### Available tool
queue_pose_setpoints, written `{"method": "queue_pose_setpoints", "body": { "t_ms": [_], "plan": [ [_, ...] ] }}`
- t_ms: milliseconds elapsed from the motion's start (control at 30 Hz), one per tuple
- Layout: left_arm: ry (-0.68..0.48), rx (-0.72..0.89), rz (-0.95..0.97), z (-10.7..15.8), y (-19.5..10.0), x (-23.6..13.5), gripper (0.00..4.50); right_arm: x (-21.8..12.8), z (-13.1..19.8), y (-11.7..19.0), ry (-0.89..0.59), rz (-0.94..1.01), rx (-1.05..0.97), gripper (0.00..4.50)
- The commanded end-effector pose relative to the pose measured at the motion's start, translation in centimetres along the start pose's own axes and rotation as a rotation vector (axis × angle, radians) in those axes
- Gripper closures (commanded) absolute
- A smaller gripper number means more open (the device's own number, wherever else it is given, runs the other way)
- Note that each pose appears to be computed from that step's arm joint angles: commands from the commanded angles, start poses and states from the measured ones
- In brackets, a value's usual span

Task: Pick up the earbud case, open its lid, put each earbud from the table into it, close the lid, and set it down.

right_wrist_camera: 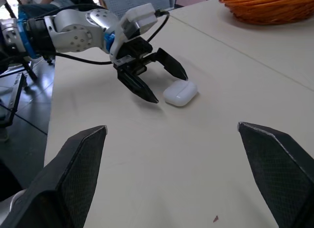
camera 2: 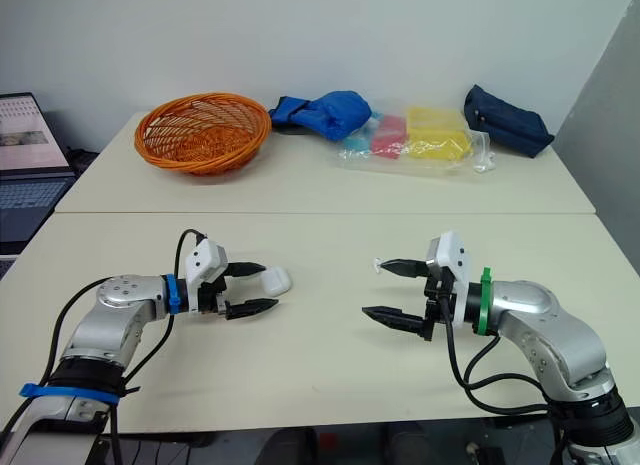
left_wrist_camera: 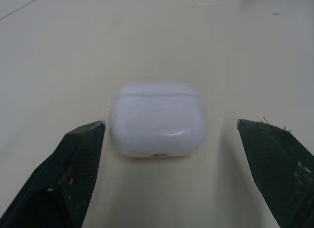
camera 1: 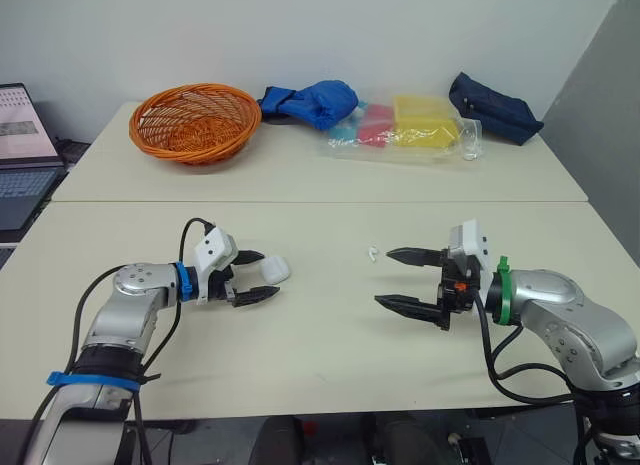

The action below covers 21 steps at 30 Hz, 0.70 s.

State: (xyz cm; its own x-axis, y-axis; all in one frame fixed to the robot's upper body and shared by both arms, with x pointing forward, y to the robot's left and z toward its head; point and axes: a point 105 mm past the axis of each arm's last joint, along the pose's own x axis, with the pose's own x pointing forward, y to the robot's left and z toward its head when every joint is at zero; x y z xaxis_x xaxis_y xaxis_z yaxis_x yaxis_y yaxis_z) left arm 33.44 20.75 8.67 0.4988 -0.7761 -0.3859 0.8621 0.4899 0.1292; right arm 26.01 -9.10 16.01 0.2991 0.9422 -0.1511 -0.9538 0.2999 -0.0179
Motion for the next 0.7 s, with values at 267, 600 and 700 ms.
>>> {"method": "queue_pose_setpoints", "body": {
  "t_ms": [267, 600, 700],
  "plan": [
    [-0.023, 0.057, 0.018, -0.2, 0.6, 0.9, 0.00, 0.1, 1.7, 1.0, -0.016, 0.037, -0.052, 0.03],
    [-0.039, 0.081, 0.003, 0.0, 0.4, 1.7, 1.75, -0.1, 1.3, 0.7, -0.008, 0.030, -0.043, 0.00],
    [-0.025, 0.095, -0.013, -0.2, 0.3, 1.4, 1.75, -0.1, 1.3, 0.8, -0.010, 0.030, -0.042, 0.00]
  ]
}}
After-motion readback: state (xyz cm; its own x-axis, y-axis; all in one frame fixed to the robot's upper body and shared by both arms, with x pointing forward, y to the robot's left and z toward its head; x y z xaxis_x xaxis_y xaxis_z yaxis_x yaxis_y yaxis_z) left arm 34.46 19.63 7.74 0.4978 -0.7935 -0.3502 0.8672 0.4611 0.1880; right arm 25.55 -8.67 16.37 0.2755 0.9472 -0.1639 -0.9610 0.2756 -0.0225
